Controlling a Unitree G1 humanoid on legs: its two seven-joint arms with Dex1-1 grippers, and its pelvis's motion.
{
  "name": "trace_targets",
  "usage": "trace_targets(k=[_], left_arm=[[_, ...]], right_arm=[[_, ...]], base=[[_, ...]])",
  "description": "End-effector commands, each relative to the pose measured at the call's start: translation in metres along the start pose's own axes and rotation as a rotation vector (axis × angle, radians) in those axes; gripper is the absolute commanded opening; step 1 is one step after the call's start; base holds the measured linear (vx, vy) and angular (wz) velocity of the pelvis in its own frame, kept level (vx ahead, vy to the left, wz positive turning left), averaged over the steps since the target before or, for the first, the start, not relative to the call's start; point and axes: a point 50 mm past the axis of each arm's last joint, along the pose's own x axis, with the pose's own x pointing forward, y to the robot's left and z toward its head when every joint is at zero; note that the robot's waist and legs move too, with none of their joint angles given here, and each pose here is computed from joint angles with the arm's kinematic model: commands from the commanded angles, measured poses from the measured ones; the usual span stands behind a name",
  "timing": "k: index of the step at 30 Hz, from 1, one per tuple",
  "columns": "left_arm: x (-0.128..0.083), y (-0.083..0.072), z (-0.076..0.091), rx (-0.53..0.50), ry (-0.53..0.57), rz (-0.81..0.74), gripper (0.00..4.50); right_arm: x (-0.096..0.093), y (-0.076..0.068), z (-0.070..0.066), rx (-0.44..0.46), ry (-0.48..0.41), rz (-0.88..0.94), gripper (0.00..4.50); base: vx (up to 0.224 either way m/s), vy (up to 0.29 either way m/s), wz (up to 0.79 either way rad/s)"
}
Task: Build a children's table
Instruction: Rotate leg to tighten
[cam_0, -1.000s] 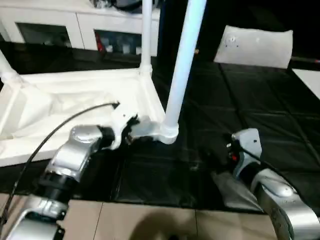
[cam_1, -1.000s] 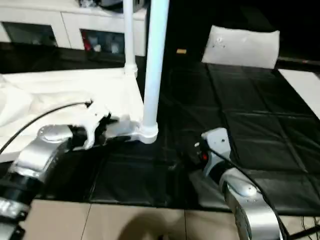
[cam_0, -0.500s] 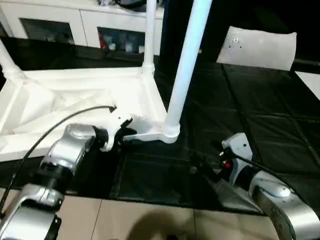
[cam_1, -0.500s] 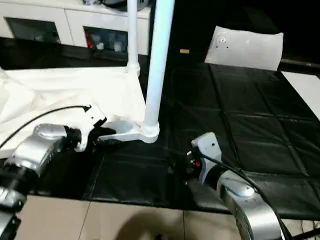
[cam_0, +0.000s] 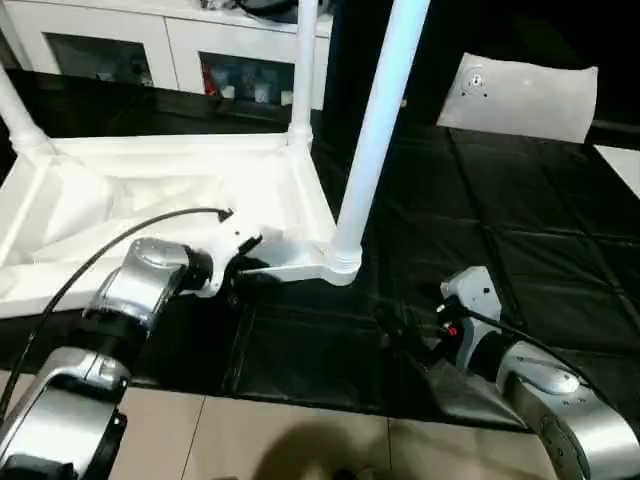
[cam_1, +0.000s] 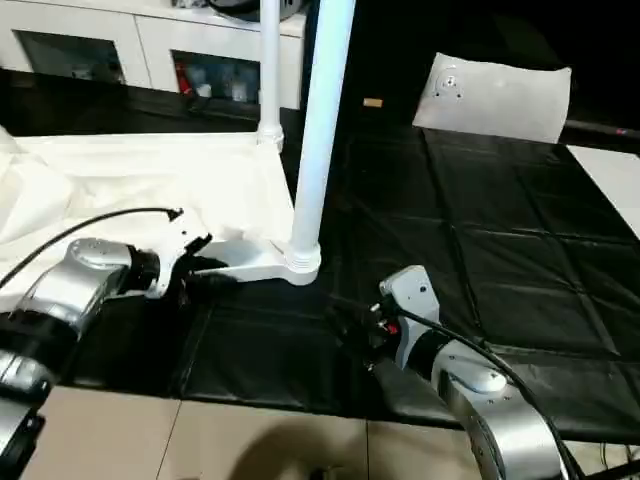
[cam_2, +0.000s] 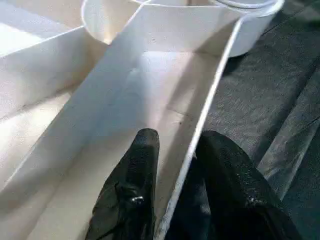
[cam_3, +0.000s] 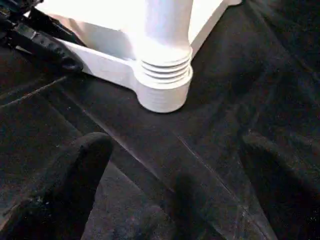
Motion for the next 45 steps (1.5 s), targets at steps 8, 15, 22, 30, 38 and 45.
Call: trace_targets(k=[8, 15, 22, 30, 38, 45], left_arm=[[-0.001, -0.001, 0.021, 0.213, -0.01, -0.083, 0.94], [0.001, -0.003, 0.027, 0.305, -0.015, -0.088, 0.89], [0.0, -0.004, 0.034, 0.321, -0.038, -0.131, 1.57], [0.001, -0.002, 0.041, 0.356, -0.063, -0.123, 1.86], [0.002, 0.001, 0.034, 0.364, 0.023, -0.145, 1.6], [-0.001, 0.006, 0.03, 0.333, 0.056, -0.141, 1.05]], right_arm=[[0.0, 0.001, 0.005, -0.029, -0.009, 0.021, 4.5], [-0.001, 0.001, 0.004, -0.029, -0.007, 0.023, 4.5], [-0.001, 0.001, 0.003, -0.03, -0.006, 0.023, 4.5], [-0.002, 0.0, 0.002, -0.035, -0.004, 0.023, 4.5], [-0.001, 0.0, 0.002, -0.038, -0.005, 0.021, 4.5], [0.0, 0.001, 0.003, -0.035, -0.007, 0.021, 4.5]], base=[[0.0, 0.0, 0.0], [0.0, 0.0, 0.0], [0.0, 0.0, 0.0], [0.0, 0.0, 0.0], [0.0, 0.0, 0.0], [0.0, 0.0, 0.0]])
